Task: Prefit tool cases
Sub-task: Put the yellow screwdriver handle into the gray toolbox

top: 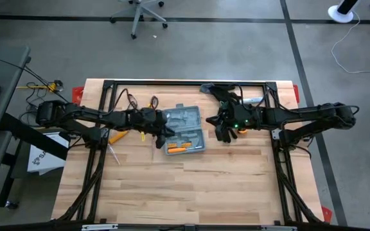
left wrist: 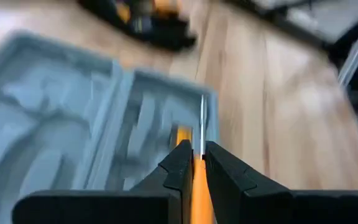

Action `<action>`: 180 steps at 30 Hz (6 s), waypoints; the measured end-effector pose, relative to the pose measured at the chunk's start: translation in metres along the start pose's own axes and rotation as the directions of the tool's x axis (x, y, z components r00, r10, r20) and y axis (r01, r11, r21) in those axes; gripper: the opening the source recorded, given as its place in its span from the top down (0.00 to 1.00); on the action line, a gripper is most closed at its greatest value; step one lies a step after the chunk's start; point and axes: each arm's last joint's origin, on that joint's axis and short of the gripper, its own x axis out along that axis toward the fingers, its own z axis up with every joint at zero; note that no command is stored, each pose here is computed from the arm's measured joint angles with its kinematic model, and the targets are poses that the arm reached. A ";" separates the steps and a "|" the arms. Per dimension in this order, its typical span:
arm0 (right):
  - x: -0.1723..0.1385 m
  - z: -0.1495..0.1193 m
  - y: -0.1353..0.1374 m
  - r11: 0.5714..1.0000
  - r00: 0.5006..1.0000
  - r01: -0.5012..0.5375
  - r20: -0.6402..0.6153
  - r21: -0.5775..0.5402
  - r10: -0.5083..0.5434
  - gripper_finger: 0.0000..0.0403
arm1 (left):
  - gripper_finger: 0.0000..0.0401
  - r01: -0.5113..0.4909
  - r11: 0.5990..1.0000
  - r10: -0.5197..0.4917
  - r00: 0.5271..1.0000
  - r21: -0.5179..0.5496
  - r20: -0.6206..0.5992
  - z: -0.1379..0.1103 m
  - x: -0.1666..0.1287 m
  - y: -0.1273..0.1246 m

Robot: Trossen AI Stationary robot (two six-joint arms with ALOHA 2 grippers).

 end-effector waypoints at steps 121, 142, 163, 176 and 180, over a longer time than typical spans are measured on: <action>0.141 -0.125 0.002 0.987 0.773 0.151 -0.628 0.045 -0.090 1.00 | 1.00 0.098 0.991 -0.068 0.955 0.090 -0.288 -0.040 0.071 -0.006; 0.118 -0.104 0.004 0.985 0.803 0.174 -0.579 -0.003 -0.144 1.00 | 1.00 0.062 0.995 -0.039 0.959 0.073 -0.280 -0.039 0.071 -0.006; 0.126 -0.124 0.000 0.981 0.727 0.189 -0.665 -0.047 -0.171 1.00 | 1.00 0.128 0.992 -0.126 0.936 -0.016 -0.329 -0.053 0.087 -0.005; 0.110 -0.098 0.013 0.983 0.826 0.185 -0.542 0.003 -0.154 1.00 | 1.00 0.125 0.992 -0.122 0.963 -0.003 -0.240 -0.042 0.083 -0.006; 0.117 -0.098 0.020 0.990 0.911 0.042 -0.411 0.138 0.019 1.00 | 1.00 0.131 0.991 -0.128 0.963 -0.003 -0.239 -0.041 0.083 -0.006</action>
